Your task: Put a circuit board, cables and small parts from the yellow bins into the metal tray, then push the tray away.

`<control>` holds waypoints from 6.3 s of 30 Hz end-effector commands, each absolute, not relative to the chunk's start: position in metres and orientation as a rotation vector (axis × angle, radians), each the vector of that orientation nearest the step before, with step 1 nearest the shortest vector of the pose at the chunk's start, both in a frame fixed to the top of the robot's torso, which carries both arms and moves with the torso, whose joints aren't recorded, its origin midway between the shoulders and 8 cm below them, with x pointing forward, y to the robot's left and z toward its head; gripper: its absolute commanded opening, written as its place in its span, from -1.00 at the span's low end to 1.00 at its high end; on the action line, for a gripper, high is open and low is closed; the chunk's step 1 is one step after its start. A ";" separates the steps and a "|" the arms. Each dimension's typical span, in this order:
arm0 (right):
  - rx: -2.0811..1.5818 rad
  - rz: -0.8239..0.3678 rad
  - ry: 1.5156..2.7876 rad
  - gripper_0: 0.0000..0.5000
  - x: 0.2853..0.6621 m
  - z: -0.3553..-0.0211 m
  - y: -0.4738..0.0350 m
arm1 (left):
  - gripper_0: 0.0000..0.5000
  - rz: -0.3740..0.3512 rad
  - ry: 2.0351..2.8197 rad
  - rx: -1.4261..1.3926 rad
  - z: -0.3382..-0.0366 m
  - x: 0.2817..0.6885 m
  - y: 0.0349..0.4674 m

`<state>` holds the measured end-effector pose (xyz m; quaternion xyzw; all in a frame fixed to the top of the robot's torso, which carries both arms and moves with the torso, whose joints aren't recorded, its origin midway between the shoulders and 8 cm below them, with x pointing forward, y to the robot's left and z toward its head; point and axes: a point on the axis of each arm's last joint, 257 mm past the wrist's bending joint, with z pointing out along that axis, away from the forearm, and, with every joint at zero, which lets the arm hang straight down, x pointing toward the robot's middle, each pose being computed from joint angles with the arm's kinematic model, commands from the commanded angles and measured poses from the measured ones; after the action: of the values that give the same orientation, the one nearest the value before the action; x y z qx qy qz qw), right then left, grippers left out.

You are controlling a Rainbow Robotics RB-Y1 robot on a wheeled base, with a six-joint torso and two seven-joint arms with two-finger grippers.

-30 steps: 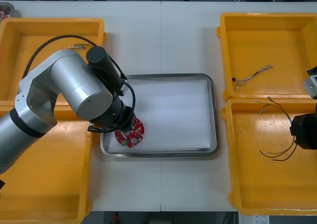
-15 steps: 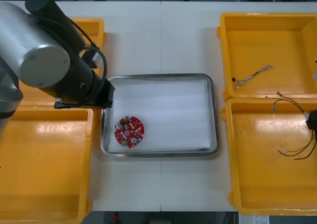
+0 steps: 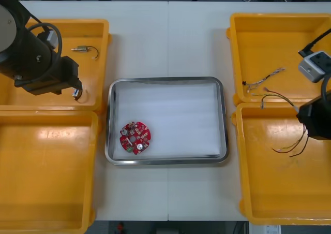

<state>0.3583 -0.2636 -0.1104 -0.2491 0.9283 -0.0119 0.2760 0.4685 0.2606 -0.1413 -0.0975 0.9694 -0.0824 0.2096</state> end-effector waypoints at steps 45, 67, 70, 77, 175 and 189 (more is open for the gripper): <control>-1.842 -0.296 1.813 -1.00 0.386 -0.208 -0.039 | 1.00 -0.043 2.586 0.071 -0.223 0.570 0.308; -1.891 -0.378 1.807 -1.00 0.426 -0.266 -0.054 | -1.00 -0.083 2.556 -0.018 -0.178 0.570 0.325; -1.879 -0.398 1.807 -1.00 0.429 -0.266 -0.056 | -1.00 -0.088 2.559 -0.027 -0.159 0.564 0.328; -1.853 -0.451 1.793 1.00 0.438 -0.262 -0.062 | -0.99 -0.090 2.561 -0.038 -0.122 0.548 0.325; 0.856 0.133 2.413 1.00 0.608 -0.090 -0.309 | 1.00 -0.273 2.518 -0.244 -0.077 0.528 0.187; 1.021 0.197 2.411 1.00 0.620 -0.139 -0.310 | 1.00 -0.320 2.495 -0.657 -0.053 0.571 0.267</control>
<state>0.6031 -0.3288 -0.1635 0.3600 0.9012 0.0370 0.2384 0.5512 0.2503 -0.0999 -0.2487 0.9355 -0.1149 0.2233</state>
